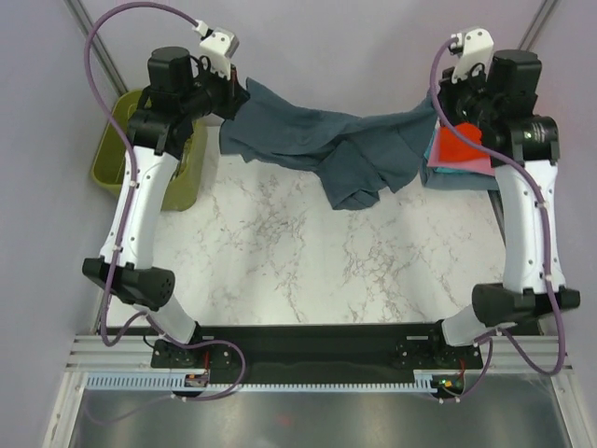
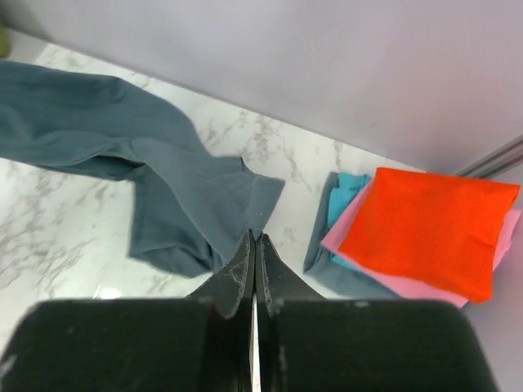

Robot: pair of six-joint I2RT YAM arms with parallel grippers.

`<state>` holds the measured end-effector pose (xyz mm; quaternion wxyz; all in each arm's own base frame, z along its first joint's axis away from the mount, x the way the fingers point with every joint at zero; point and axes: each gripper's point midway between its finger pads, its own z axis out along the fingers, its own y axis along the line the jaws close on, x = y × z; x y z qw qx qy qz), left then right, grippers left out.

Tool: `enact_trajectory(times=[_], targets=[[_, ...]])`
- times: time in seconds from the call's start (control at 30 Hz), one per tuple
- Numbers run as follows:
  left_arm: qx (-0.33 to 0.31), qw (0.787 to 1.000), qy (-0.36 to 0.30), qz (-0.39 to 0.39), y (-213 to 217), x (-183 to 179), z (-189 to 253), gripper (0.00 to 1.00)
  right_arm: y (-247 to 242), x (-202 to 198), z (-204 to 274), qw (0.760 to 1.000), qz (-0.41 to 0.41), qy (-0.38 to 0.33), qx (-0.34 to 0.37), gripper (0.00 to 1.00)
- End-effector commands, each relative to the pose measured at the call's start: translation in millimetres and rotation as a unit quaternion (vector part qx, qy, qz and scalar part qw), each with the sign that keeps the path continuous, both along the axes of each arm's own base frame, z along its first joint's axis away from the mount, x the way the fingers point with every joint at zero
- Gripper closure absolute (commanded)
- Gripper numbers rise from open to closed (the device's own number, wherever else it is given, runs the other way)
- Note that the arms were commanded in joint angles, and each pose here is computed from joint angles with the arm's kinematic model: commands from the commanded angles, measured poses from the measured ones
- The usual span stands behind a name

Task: Fold and stack the t-shirts
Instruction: Flatten the tshirt out

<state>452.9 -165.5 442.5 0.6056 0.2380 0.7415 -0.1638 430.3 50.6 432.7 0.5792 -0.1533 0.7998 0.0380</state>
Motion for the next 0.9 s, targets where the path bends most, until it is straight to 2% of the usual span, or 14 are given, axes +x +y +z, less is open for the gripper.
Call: enact_trajectory(times=[0.0,0.03,0.13,0.17,0.3,0.43,0.47,0.5,0.6,0.7,0.73,0.77,0.83,0.87], targets=[[-0.005,1.000,0.029,0.003,8.4,-38.1,-6.1,0.98,15.3,-54.7,8.2,0.999,0.045,0.004,0.028,1.00],[-0.007,1.000,0.021,0.000,12.3,-57.8,2.7,0.98,17.6,-72.6,-1.2,0.998,0.052,0.019,0.034,1.00],[-0.006,0.998,0.062,0.005,17.7,-80.6,-24.3,0.98,22.8,-92.1,-24.8,0.996,0.069,0.045,0.042,1.00],[-0.004,0.996,0.093,0.007,18.1,-84.0,-46.6,0.98,23.8,-93.3,-30.9,0.995,0.071,0.052,0.043,1.00],[0.016,0.984,0.173,0.028,25.5,-93.1,-107.2,0.98,27.0,-84.5,-60.1,0.992,0.077,0.094,0.047,1.00],[0.066,0.957,0.278,0.047,34.9,-81.0,-187.6,0.98,33.6,-48.3,-101.5,0.984,0.077,0.150,0.064,1.00],[0.070,0.952,0.295,0.047,36.5,-76.1,-197.5,0.98,35.7,-40.5,-107.0,0.982,0.078,0.156,0.068,1.00],[0.078,0.937,0.338,0.041,34.7,-69.7,-227.5,0.98,37.3,-31.8,-111.5,0.981,0.079,0.161,0.071,1.00],[0.070,0.919,0.387,0.040,32.3,-46.0,-269.5,0.98,41.5,5.7,-132.8,0.977,0.085,0.183,0.075,1.00],[0.060,0.913,0.399,0.057,38.4,-12.9,-288.8,0.98,40.0,47.7,-157.7,0.975,0.075,0.200,0.067,1.00],[0.072,0.903,0.418,0.063,40.9,-0.8,-316.0,0.98,39.9,67.2,-170.1,0.974,0.073,0.205,0.063,1.00],[0.077,0.914,0.392,0.066,41.8,20.0,-305.4,0.98,38.2,77.0,-176.4,0.974,0.067,0.207,0.060,1.00],[0.097,0.914,0.387,0.080,46.7,42.6,-319.7,0.96,38.6,99.6,-191.1,0.974,0.063,0.210,0.059,1.00],[0.097,0.923,0.363,0.086,47.4,57.5,-307.0,0.93,39.8,105.5,-194.9,0.974,0.063,0.209,0.058,1.00]])
